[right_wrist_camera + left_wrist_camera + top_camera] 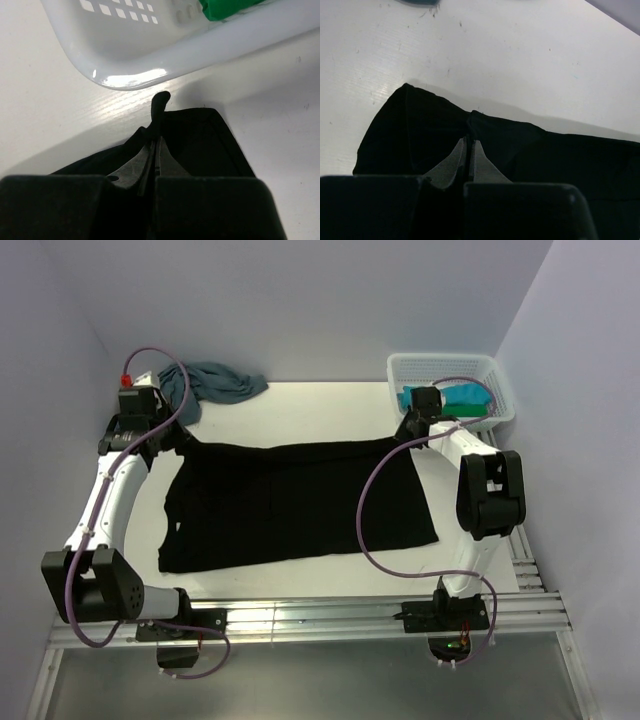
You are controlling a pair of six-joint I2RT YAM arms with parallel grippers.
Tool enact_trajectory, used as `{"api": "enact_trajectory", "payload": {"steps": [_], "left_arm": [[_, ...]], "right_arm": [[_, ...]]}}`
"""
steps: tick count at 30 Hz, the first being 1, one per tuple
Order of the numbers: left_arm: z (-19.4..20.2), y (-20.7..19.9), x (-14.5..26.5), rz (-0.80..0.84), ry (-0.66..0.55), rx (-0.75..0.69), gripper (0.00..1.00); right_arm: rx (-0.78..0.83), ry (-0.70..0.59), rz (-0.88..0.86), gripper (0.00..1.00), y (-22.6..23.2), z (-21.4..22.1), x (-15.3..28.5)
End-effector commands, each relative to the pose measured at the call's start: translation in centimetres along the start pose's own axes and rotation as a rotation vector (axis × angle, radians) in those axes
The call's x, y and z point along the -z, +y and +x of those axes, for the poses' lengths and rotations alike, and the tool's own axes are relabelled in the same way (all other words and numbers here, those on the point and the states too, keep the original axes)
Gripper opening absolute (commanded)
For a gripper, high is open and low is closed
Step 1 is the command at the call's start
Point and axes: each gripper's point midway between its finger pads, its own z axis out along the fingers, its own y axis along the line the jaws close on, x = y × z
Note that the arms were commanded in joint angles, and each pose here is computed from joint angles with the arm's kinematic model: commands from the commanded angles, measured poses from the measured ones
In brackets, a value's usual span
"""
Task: Roll the t-shirts
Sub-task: Fold the tshirt
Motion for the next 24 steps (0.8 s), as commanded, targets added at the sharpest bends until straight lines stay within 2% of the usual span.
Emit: {"api": "enact_trajectory", "payload": {"steps": [1,24], "left_arm": [[-0.5,-0.5,1.7,0.019,-0.036,0.005,0.0],[5.1,0.8,4.6,0.034,0.02,0.1,0.01]], "right_arm": [[0.017,-0.064,-0.026,0.0,1.0,-1.3,1.3],[0.014,-0.049,0.021,0.0,-1.4,1.8,3.0]]}}
